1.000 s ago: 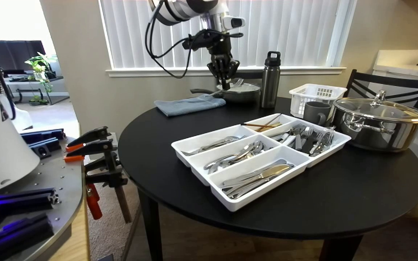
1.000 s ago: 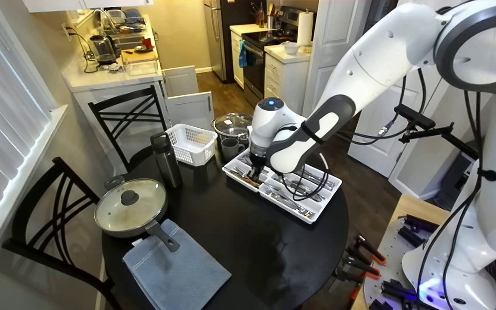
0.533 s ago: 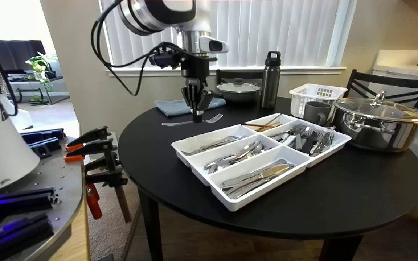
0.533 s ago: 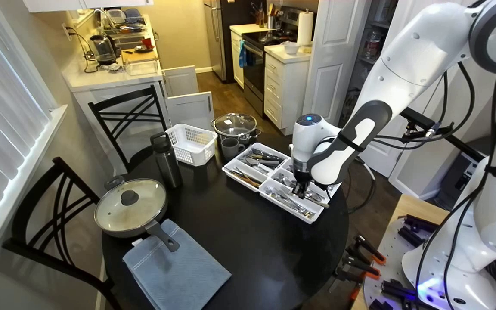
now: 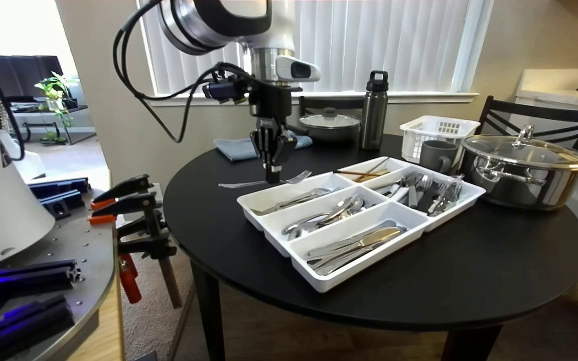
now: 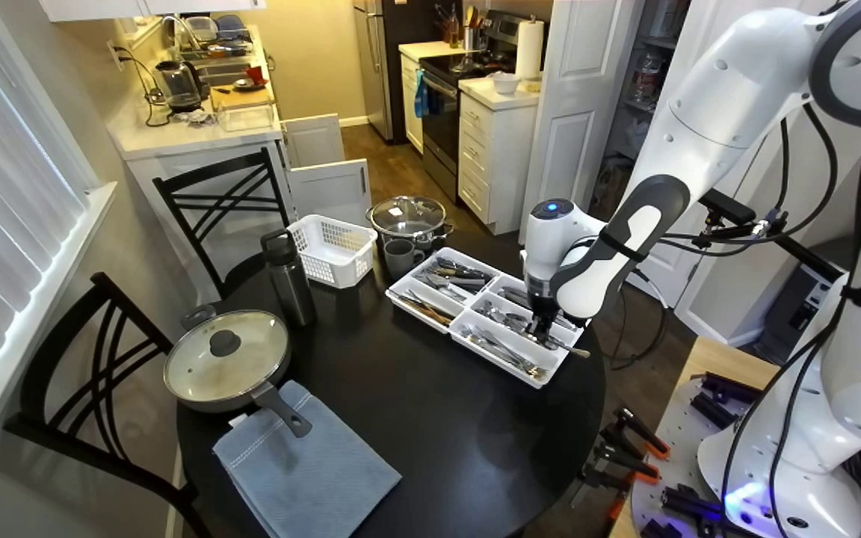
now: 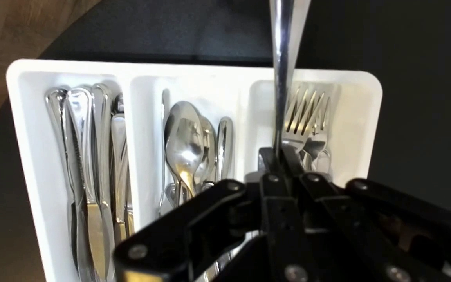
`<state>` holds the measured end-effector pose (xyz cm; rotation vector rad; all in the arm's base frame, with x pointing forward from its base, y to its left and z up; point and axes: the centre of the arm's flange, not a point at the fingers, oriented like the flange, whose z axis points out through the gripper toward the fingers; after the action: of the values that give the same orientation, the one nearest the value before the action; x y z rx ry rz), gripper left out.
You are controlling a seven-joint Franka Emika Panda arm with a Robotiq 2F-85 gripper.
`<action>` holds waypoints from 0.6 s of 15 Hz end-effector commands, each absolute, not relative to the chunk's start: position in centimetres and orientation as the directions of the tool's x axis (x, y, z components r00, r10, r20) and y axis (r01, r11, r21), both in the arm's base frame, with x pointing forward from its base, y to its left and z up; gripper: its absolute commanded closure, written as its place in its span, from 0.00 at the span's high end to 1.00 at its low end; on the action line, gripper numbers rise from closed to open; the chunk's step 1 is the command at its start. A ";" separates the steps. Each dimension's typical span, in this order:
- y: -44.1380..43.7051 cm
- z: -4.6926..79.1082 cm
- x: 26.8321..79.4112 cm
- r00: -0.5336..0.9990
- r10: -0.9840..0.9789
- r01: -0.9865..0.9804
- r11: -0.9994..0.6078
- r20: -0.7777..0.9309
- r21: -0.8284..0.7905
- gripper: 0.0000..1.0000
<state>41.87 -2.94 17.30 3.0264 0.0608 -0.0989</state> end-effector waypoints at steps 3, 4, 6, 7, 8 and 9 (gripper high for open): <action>-1.0 16.0 43.9 0.998 -0.030 -0.037 -0.989 0.051 0.141 0.01; -0.7 16.0 44.2 0.996 -0.046 -0.057 -0.988 0.079 0.141 0.31; -0.4 15.9 44.6 0.992 -0.070 -0.085 -0.987 0.106 0.135 0.37; -0.3 16.0 44.7 0.990 -0.082 -0.097 -0.987 0.113 0.129 0.44; -0.1 16.2 44.8 0.989 -0.085 -0.101 -0.987 0.123 0.125 0.50; 0.2 16.6 44.9 0.988 -0.080 -0.096 -0.988 0.134 0.123 0.57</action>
<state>44.91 -0.65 16.53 3.0075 -0.0999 0.1334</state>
